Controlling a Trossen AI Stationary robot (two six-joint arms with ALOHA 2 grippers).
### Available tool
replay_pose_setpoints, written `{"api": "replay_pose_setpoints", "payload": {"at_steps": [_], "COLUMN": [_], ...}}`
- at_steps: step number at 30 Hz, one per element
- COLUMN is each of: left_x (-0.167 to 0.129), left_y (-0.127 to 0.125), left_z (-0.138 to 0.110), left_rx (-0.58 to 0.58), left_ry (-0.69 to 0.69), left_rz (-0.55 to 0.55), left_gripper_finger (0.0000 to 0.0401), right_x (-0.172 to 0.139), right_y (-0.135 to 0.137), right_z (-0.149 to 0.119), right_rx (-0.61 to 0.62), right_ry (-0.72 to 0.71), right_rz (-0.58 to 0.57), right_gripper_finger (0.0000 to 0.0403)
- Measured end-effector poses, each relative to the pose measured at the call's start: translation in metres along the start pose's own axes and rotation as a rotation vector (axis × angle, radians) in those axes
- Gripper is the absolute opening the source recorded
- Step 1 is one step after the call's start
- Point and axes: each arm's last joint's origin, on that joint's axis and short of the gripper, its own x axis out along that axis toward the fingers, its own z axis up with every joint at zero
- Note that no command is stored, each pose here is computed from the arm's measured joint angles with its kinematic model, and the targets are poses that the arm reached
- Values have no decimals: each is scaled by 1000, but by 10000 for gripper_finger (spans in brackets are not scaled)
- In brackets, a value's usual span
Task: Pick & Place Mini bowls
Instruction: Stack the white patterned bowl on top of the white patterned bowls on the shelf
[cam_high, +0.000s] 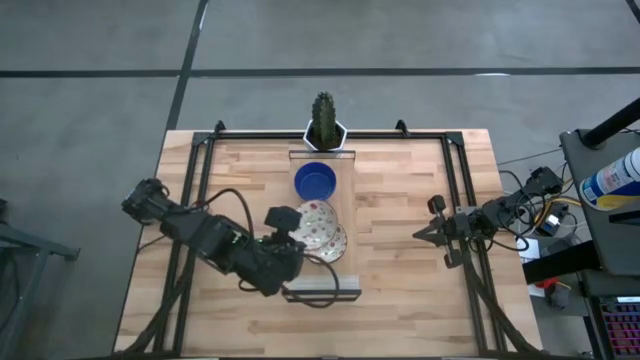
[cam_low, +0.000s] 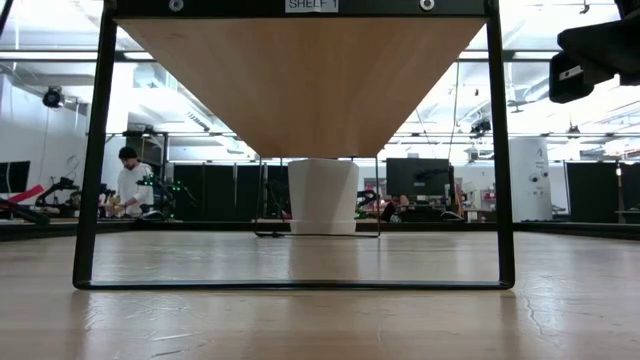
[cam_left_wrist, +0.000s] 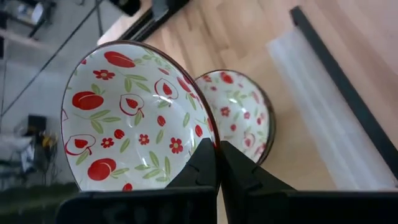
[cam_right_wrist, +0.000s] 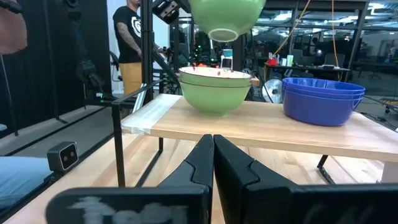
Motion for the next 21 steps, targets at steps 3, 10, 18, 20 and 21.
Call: {"api": "replay_pose_setpoints", "payload": {"at_steps": [3, 10, 18, 20, 21], "left_x": [4, 27, 35, 37, 38], "left_y": [0, -1, -7, -8, -9], "left_z": [0, 2, 2, 2, 2], "left_rx": [45, 83, 113, 115, 115], "left_ry": [3, 55, 81, 84, 84], "left_rz": [-33, -61, -117, -126, -133], "left_gripper_finger": [0, 0, 0, 0, 0], "right_x": [0, 0, 0, 0, 0], "right_y": [0, 0, 0, 0, 0], "right_z": [0, 0, 0, 0, 0], "right_rx": [0, 0, 0, 0, 0], "right_ry": [0, 0, 0, 0, 0], "right_rz": [0, 0, 0, 0, 0], "right_gripper_finger": [8, 8, 8, 8, 8]}}
